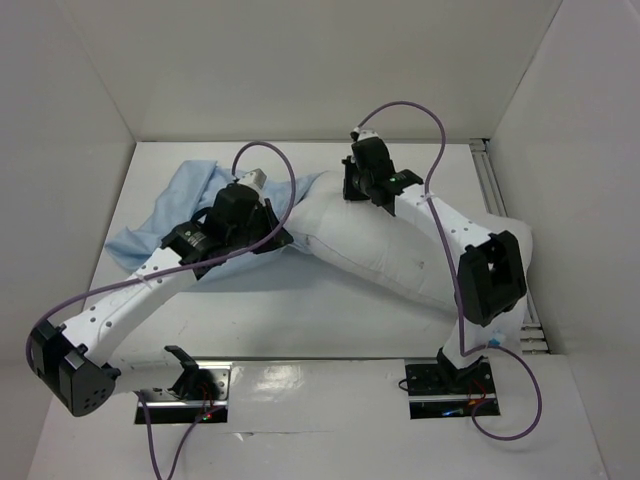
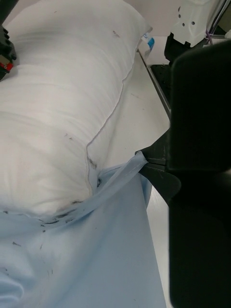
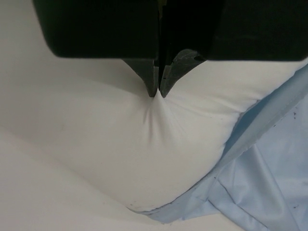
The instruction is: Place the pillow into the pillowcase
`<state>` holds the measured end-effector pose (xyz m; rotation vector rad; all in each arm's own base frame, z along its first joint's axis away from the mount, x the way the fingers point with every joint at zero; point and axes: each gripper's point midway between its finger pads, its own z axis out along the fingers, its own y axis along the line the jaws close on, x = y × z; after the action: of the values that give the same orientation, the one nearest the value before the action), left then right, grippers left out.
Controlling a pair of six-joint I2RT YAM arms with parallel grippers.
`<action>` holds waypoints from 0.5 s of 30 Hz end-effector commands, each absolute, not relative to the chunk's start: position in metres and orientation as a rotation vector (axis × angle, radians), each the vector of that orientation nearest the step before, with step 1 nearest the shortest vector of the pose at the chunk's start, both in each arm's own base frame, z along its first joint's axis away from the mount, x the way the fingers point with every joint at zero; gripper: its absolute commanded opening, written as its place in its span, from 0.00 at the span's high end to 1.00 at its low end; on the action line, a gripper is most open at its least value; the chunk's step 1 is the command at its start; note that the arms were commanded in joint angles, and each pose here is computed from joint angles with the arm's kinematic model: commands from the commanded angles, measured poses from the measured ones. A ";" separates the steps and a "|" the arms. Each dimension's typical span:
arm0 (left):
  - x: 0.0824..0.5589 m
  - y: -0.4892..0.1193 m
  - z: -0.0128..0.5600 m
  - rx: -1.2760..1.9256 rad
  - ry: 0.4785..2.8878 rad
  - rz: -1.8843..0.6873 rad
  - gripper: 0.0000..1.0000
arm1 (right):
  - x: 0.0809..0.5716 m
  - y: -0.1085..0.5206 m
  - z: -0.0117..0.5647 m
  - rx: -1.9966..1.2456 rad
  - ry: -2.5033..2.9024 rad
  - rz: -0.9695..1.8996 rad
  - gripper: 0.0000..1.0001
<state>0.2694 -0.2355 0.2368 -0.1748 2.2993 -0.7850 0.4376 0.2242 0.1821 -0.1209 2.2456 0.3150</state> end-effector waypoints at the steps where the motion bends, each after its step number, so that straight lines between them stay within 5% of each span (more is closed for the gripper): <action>1: 0.271 -0.239 0.271 -0.105 2.236 -0.833 1.00 | 0.411 0.222 0.168 -0.120 2.289 0.318 1.00; 4: 0.264 -0.243 0.270 0.016 2.240 -0.847 1.00 | 0.385 0.221 0.158 -0.131 2.313 0.359 1.00; 5: 0.262 -0.246 0.267 0.058 2.250 -0.852 0.90 | 0.376 0.223 0.152 -0.151 2.329 0.371 1.00; 6: 0.259 -0.245 0.265 0.102 2.272 -0.834 0.70 | 0.369 0.225 0.153 -0.153 2.323 0.385 1.00; 7: 0.259 -0.243 0.260 0.109 2.295 -0.806 0.32 | 0.358 0.220 0.136 -0.161 2.358 0.379 1.00; 8: 0.260 -0.239 0.252 0.109 2.321 -0.766 0.22 | 0.354 0.219 0.132 -0.148 2.364 0.383 1.00; 9: 0.267 -0.228 0.253 0.077 2.312 -0.699 0.17 | 0.348 0.219 0.124 -0.145 2.388 0.396 1.00; 13: 0.288 -0.203 0.244 -0.054 2.317 -0.589 0.26 | 0.341 0.219 0.122 -0.155 2.387 0.401 1.00; 15: 0.301 -0.196 0.230 -0.080 2.354 -0.551 0.21 | 0.341 0.219 0.122 -0.156 2.387 0.401 1.00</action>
<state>0.2809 -0.2103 0.2353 -0.0426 2.3480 -0.6372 0.3649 0.2408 0.1608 -0.1536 2.2392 0.5043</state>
